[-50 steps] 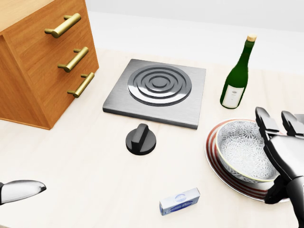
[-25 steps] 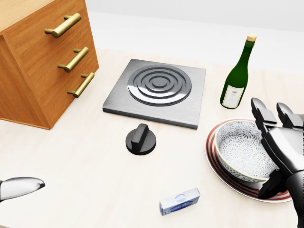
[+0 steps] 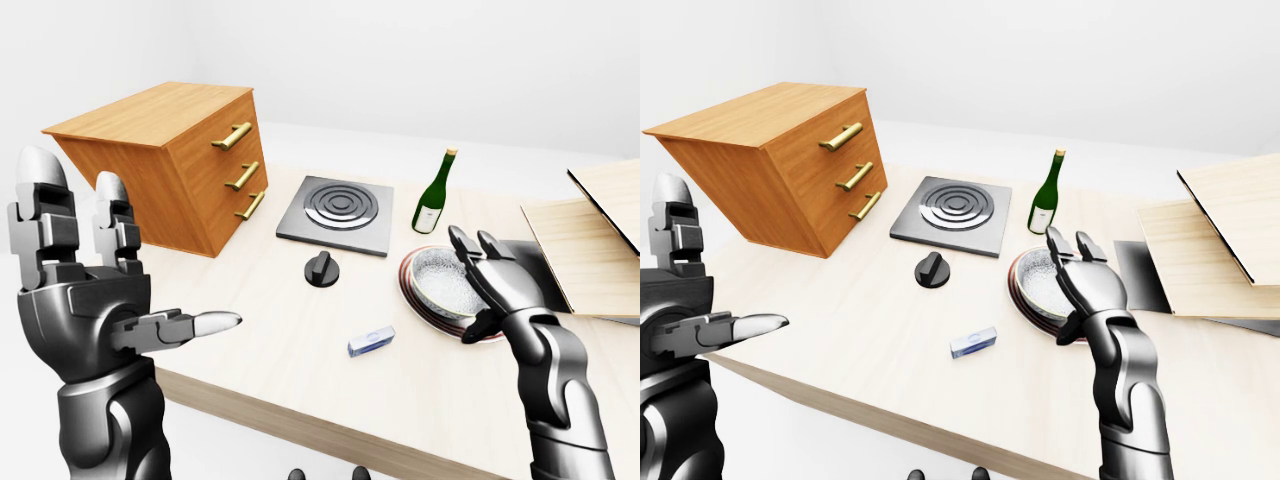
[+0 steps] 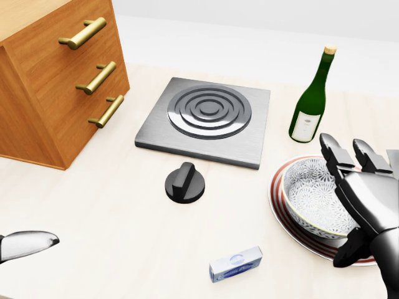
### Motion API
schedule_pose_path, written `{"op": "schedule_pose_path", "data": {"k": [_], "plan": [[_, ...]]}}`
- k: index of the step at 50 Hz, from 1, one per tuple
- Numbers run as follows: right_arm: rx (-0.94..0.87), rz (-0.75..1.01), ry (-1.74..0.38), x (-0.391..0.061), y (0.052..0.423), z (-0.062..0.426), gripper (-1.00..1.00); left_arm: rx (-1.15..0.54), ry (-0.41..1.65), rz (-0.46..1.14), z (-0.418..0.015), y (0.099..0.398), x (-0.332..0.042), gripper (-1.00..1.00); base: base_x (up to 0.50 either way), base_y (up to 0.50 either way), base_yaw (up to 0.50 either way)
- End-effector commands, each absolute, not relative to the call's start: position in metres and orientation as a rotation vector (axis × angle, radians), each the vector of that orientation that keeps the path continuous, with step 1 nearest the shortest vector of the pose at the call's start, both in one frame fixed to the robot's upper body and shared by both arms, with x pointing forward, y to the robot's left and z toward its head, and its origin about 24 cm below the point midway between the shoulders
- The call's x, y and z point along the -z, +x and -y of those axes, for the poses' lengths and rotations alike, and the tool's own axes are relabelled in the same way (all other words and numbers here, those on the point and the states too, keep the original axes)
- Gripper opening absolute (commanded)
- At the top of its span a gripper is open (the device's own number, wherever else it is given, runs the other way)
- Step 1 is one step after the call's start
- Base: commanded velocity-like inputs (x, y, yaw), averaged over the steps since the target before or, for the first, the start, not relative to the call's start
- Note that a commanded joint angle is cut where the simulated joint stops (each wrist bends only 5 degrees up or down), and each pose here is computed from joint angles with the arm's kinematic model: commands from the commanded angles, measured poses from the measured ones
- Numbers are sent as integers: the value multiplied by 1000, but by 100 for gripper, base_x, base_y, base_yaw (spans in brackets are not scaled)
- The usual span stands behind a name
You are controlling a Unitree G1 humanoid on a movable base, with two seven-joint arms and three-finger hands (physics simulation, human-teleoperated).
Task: Pick up the akita bowl and put it on the plate.
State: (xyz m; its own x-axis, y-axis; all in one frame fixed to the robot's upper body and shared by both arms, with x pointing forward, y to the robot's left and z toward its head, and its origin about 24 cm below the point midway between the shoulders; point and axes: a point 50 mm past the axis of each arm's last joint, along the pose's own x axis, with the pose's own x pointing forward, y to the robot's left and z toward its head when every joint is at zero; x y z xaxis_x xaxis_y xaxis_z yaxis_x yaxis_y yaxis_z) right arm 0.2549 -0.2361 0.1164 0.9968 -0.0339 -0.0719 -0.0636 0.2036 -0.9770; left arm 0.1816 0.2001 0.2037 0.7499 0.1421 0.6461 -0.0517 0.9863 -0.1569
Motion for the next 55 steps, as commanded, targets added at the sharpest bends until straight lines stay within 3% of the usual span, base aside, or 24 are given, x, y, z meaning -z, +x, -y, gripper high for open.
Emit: {"op": "schedule_pose_path", "data": {"k": [1,39,55], "plan": [[-24,-82,-1367,-118,254,235,100,-107,-131,715,-200,181,-204,100,0,0,0],[-93,-15,-1298,-131,241,211,100,-110,-129,702,-201,183,-201,100,0,0,0],[-205,-32,-982,-125,237,207,100,-112,-129,704,-201,182,-202,100,0,0,0]]}}
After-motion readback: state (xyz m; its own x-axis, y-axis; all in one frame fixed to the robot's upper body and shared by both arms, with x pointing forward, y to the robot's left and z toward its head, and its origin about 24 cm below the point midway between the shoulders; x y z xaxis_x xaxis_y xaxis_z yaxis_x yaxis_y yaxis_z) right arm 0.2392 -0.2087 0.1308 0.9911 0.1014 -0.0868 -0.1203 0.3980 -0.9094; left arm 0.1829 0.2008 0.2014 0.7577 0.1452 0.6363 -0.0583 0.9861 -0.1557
